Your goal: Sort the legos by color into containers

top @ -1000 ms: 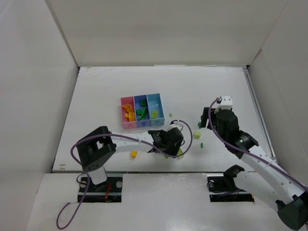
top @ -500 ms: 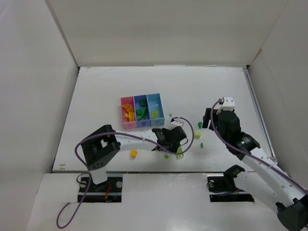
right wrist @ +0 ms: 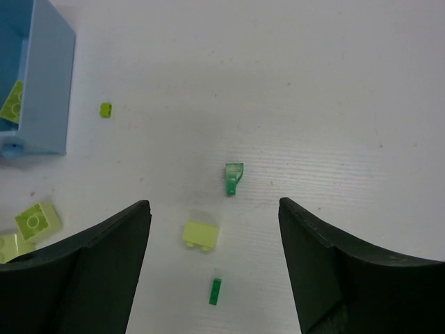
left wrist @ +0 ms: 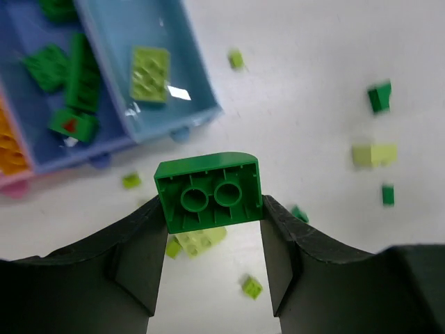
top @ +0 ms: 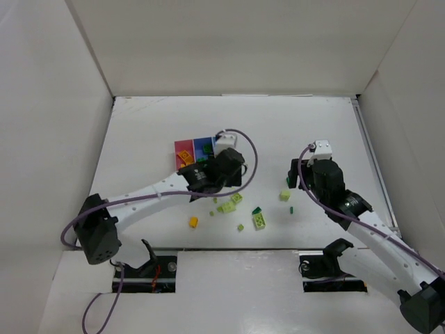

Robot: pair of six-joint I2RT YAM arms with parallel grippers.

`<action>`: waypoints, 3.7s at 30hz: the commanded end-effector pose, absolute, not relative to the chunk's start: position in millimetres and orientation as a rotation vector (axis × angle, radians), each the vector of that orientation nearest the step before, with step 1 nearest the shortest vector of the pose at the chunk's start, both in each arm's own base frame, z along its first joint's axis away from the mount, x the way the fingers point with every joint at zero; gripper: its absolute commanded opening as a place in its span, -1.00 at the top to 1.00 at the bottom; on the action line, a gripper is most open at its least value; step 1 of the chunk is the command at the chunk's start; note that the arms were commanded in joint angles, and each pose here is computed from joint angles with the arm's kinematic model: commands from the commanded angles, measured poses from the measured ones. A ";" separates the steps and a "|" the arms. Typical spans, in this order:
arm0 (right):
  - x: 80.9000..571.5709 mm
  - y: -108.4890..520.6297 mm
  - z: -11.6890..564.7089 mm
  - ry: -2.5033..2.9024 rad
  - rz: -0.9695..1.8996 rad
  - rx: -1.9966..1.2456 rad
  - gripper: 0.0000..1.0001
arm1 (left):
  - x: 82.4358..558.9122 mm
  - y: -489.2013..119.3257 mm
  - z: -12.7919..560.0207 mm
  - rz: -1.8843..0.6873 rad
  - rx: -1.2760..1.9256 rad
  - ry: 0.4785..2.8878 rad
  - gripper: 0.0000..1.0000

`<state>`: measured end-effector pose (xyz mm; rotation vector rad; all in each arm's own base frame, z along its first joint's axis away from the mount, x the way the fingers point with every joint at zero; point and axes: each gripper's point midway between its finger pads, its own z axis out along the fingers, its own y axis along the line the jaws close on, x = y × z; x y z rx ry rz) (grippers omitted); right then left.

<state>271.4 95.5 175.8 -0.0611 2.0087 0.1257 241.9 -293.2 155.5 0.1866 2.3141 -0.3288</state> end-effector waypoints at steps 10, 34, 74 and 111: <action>273.9 141.1 152.1 2.051 0.264 -0.273 -0.58 | 343.8 -211.4 175.8 -0.223 -0.087 2.225 0.25; 259.6 207.5 114.3 2.160 0.343 -0.545 -0.63 | 352.0 -195.3 176.4 -0.202 -0.159 2.243 -1.00; 214.9 238.9 29.6 2.404 0.276 -0.638 0.11 | 296.4 -156.5 187.6 -0.256 -0.266 2.209 -1.00; 337.8 410.3 221.8 1.843 0.498 -0.853 0.31 | 271.8 -123.2 197.1 -0.233 -0.450 2.178 -1.00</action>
